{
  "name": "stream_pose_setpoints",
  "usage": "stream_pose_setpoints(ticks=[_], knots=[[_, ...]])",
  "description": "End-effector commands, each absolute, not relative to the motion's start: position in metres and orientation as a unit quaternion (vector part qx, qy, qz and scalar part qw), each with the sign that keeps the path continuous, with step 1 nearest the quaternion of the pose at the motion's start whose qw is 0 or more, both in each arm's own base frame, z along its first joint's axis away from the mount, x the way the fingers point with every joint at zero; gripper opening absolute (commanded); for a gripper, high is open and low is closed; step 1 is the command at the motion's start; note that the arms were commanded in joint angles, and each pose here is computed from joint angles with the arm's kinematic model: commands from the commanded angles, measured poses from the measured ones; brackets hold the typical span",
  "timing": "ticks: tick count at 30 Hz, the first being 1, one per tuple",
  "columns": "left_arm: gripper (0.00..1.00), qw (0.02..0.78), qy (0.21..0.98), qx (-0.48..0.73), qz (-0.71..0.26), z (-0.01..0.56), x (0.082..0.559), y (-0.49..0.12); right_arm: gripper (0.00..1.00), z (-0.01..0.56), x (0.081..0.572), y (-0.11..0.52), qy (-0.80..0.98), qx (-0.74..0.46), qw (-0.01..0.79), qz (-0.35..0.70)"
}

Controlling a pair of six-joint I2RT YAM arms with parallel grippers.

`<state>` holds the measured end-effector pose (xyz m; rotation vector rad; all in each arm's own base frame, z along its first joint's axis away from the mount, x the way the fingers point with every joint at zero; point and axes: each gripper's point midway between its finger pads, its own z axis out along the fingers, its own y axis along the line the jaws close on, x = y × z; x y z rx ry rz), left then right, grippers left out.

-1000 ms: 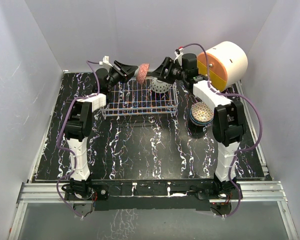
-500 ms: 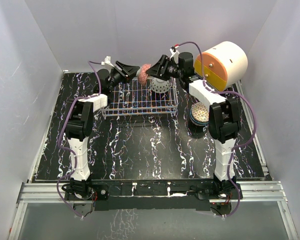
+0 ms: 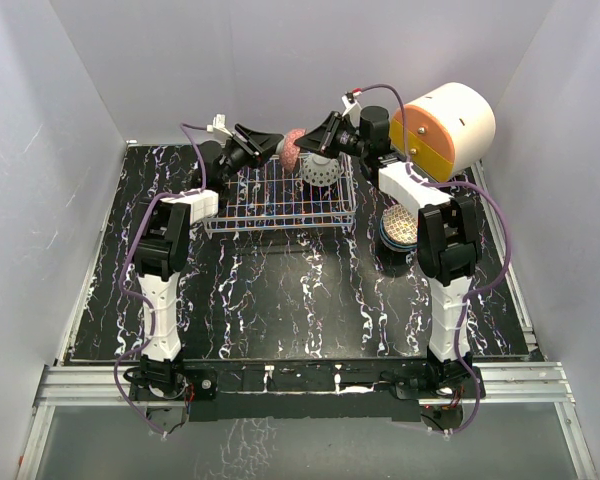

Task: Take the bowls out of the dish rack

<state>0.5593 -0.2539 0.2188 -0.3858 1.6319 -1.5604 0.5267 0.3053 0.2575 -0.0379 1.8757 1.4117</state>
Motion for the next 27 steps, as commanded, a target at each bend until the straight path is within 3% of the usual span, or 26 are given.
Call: stream_pose_setpoints(ticks=[1,4,8,10,20,27], knots=[[0.28,0.436,0.620,-0.105,-0.643,0.256,0.551,-0.262,0.07,0.297,0.517,0.312,0.692,-0.058,0.424,0.582],[0.33,0.435,0.618,-0.103,-0.647,0.257,0.549,-0.263,0.07,0.295,0.515,0.311,0.693,-0.058,0.423,0.582],[0.62,0.441,0.616,-0.102,-0.645,0.258,0.550,-0.258,0.07,0.301,0.510,0.310,0.687,-0.069,0.428,0.583],[0.69,0.446,0.614,-0.107,-0.642,0.260,0.552,-0.249,0.07,0.306,0.506,0.309,0.684,-0.076,0.435,0.580],[0.73,0.471,0.616,-0.134,-0.617,0.255,0.564,-0.211,0.07,0.333,0.496,0.292,0.700,-0.131,0.492,0.501],[0.73,0.481,0.636,-0.139,-0.586,0.244,0.569,-0.202,0.07,0.349,0.493,0.255,0.747,-0.115,0.534,0.379]])
